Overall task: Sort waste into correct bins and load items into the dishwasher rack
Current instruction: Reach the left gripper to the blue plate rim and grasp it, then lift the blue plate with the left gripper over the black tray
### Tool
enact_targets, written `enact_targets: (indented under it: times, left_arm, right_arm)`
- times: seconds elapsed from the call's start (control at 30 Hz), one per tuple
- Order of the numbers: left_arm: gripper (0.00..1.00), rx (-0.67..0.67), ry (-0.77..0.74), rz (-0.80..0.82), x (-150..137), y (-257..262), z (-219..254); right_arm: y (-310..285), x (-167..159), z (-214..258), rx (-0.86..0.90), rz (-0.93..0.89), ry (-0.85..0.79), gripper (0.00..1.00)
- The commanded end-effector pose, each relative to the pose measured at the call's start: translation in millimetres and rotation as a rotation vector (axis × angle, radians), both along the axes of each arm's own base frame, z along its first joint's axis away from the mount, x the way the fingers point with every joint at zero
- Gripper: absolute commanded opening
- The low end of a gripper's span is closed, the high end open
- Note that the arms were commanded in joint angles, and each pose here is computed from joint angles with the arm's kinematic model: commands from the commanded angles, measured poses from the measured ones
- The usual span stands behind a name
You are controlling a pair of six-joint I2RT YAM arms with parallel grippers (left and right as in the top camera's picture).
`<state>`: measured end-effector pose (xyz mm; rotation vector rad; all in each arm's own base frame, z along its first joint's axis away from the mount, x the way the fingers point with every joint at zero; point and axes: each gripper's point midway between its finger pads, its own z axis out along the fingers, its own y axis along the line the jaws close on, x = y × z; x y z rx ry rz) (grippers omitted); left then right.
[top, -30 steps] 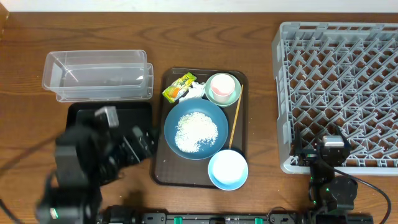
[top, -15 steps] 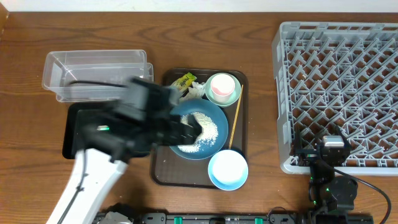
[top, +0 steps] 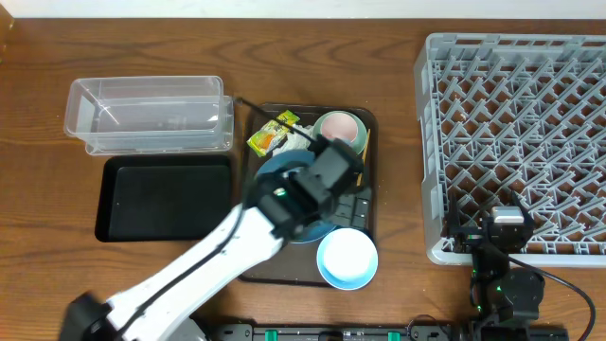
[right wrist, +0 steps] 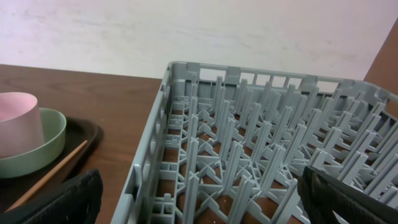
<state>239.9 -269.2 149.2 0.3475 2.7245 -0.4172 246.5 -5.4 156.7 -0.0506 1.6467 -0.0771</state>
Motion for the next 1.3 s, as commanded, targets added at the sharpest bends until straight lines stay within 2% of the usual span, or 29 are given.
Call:
enact_targets:
  times: [0.0,0.27,0.5,0.6,0.77,0.9,0.93,1.07,1.2,1.27]
  left_arm:
    - [0.98,0.056,0.028,0.011,7.2,-6.8,-24.3]
    - [0.99,0.154,0.105,0.012,11.4,-10.2,-77.2]
    - [0.98,0.221,0.080,0.035,26.7,-10.4,-109.7]
    - [0.82,0.236,0.069,0.042,31.9,-11.3,-119.5]
    - [0.68,0.234,0.062,0.044,34.5,-13.2,-122.2]
    - [0.48,0.242,0.055,0.048,35.5,-11.7,-122.1]
    - [0.40,0.242,0.055,0.048,35.5,-11.7,-122.1]
    - [0.31,0.242,0.056,0.048,35.4,-11.6,-122.1]
    - [0.14,0.242,0.056,0.045,34.0,-11.9,-120.8]
    - [0.10,0.239,0.056,0.049,33.3,-11.2,-117.2]
  right_arm:
    - [1.5,-0.1,-1.4,-0.009,0.006,0.005,0.99]
    - [1.5,-0.1,-1.4,-0.009,0.006,0.005,0.99]
    - [1.5,-0.1,-1.4,-0.009,0.006,0.005,0.99]
    - [1.5,-0.1,-1.4,-0.009,0.006,0.005,0.99]
    - [1.5,-0.1,-1.4,-0.009,0.006,0.005,0.99]
    - [1.5,-0.1,-1.4,-0.009,0.006,0.005,0.99]
    - [1.5,-0.1,-1.4,-0.009,0.006,0.005,0.99]
    - [1.5,-0.1,-1.4,-0.009,0.006,0.005,0.99]
    - [1.5,-0.1,-1.4,-0.009,0.006,0.005,0.99]
    - [1.5,-0.1,-1.4,-0.009,0.006,0.005,0.99]
